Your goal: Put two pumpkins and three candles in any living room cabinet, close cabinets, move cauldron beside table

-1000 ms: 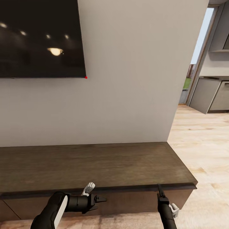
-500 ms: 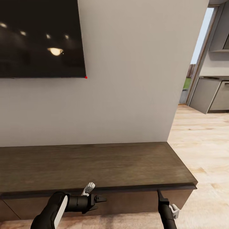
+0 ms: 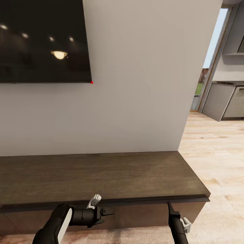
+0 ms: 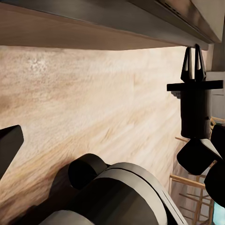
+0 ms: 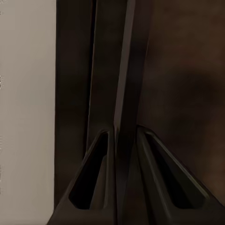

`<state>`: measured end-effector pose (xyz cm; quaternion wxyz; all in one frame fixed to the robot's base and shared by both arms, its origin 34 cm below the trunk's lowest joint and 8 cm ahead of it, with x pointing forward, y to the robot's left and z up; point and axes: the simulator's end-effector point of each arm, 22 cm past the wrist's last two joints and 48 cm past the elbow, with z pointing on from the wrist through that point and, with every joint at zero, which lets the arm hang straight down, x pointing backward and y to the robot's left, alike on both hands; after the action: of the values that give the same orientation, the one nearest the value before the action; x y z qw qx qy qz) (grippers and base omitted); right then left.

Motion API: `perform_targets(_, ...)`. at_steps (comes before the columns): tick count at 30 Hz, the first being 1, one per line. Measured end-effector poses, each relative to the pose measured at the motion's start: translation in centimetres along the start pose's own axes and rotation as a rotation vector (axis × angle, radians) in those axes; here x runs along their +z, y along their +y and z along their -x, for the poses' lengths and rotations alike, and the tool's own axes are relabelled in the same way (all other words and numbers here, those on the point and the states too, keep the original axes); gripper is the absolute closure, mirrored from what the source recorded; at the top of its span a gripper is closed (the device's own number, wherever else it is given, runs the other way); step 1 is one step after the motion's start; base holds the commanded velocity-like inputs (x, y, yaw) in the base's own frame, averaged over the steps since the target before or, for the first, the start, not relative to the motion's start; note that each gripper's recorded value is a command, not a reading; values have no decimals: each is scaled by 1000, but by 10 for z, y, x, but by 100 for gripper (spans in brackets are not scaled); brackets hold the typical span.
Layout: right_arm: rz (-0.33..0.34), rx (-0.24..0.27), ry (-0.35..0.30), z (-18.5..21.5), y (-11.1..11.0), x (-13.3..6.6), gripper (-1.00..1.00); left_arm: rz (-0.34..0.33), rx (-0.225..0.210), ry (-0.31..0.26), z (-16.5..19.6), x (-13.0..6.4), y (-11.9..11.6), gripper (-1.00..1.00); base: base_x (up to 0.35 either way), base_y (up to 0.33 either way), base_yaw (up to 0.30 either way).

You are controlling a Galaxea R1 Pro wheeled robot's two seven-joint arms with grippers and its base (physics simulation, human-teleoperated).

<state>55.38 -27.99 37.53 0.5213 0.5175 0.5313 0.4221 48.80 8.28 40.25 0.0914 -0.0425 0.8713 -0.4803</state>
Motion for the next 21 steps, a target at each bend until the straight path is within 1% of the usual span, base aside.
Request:
perform_targets(7, 0, 0, -2, 0, 0, 0, 100, 0, 0, 0, 0, 0, 0, -100, -58, 0, 0)
perform_targets(16, -1, 3, -10, 3, 0, 0, 100, 0, 0, 0, 0, 0, 0, -100, -251, 0, 0)
perform_targets(21, -2, 5, -14, 4, 0, 0, 100, 0, 0, 0, 0, 0, 0, -100, -195, 0, 0)
